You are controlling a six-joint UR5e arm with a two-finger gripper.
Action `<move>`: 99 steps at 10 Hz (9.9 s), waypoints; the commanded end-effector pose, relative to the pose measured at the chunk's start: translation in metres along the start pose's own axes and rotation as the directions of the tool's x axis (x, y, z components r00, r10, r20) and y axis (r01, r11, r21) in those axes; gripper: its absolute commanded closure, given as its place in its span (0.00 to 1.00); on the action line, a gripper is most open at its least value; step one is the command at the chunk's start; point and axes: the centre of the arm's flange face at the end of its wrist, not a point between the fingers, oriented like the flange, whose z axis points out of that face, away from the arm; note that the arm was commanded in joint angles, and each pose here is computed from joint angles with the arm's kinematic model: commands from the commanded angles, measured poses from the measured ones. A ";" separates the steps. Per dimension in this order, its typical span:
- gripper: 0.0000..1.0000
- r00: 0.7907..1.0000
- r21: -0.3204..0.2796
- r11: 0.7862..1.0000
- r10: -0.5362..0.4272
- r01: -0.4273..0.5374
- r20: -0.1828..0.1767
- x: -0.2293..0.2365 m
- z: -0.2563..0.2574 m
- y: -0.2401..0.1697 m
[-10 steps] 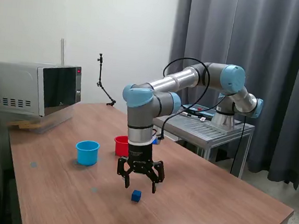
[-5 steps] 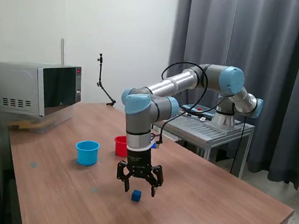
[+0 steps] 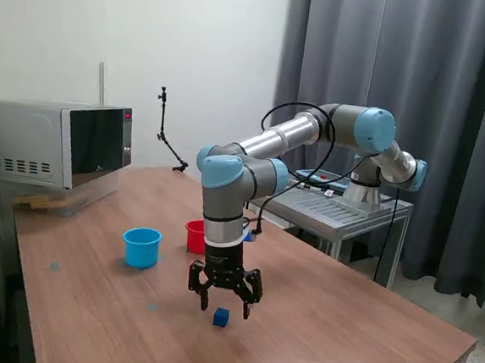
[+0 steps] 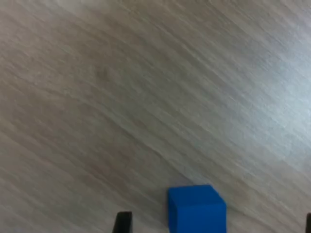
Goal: Place red objects in the red bin, and blue objects in the blue bin.
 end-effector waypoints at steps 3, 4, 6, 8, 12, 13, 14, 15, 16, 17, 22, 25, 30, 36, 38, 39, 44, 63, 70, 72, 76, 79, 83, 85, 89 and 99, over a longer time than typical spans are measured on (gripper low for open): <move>0.00 1.000 0.004 1.000 0.002 -0.002 -0.008 0.001 0.003 -0.001; 0.00 1.000 0.009 1.000 0.003 -0.003 -0.011 0.001 0.006 -0.002; 1.00 1.000 0.008 1.000 0.003 -0.003 -0.015 0.003 0.006 -0.002; 1.00 1.000 0.006 1.000 0.001 -0.001 -0.014 0.004 0.006 -0.001; 1.00 1.000 0.008 1.000 0.004 -0.004 -0.003 0.003 0.005 -0.001; 1.00 1.000 0.005 1.000 0.008 -0.008 -0.001 0.003 0.003 0.000; 1.00 1.000 -0.004 1.000 0.008 -0.008 0.004 0.004 -0.006 0.000; 1.00 1.000 -0.011 1.000 0.009 -0.009 0.011 0.004 -0.014 0.000; 1.00 1.000 -0.020 1.000 0.008 -0.007 0.019 0.005 -0.026 0.000; 1.00 0.999 -0.025 1.000 0.007 -0.006 0.043 0.004 -0.039 -0.001; 1.00 0.996 -0.074 0.997 0.023 -0.016 0.091 -0.001 -0.102 -0.009; 1.00 0.994 -0.093 0.995 0.044 -0.035 0.099 -0.013 -0.119 -0.016; 1.00 0.977 -0.130 0.982 0.156 -0.137 0.148 -0.050 -0.171 -0.043; 1.00 0.927 -0.199 0.927 0.348 -0.318 0.141 -0.100 -0.223 -0.082; 1.00 0.896 -0.208 0.896 0.424 -0.393 0.129 -0.123 -0.234 -0.102; 1.00 0.885 -0.199 0.884 0.450 -0.422 0.121 -0.131 -0.237 -0.110; 1.00 0.814 -0.220 0.811 0.571 -0.542 0.102 -0.177 -0.247 -0.142; 1.00 0.752 -0.153 0.752 0.655 -0.642 0.064 -0.249 -0.149 -0.159; 1.00 0.771 -0.168 0.765 0.636 -0.621 0.046 -0.241 -0.115 -0.141; 1.00 0.774 -0.159 0.770 0.632 -0.618 0.049 -0.237 -0.110 -0.139; 1.00 0.751 -0.171 0.746 0.659 -0.643 0.051 -0.239 -0.108 -0.139; 1.00 0.751 -0.174 0.746 0.659 -0.643 0.053 -0.239 -0.109 -0.139; 1.00 0.727 -0.174 0.725 0.684 -0.667 0.065 -0.242 -0.106 -0.141; 0.00 0.722 -0.174 0.721 0.689 -0.671 0.066 -0.242 -0.106 -0.141; 0.00 0.720 -0.178 0.718 0.691 -0.673 0.067 -0.243 -0.108 -0.142; 0.00 0.717 -0.208 0.719 0.690 -0.663 0.100 -0.183 -0.237 -0.183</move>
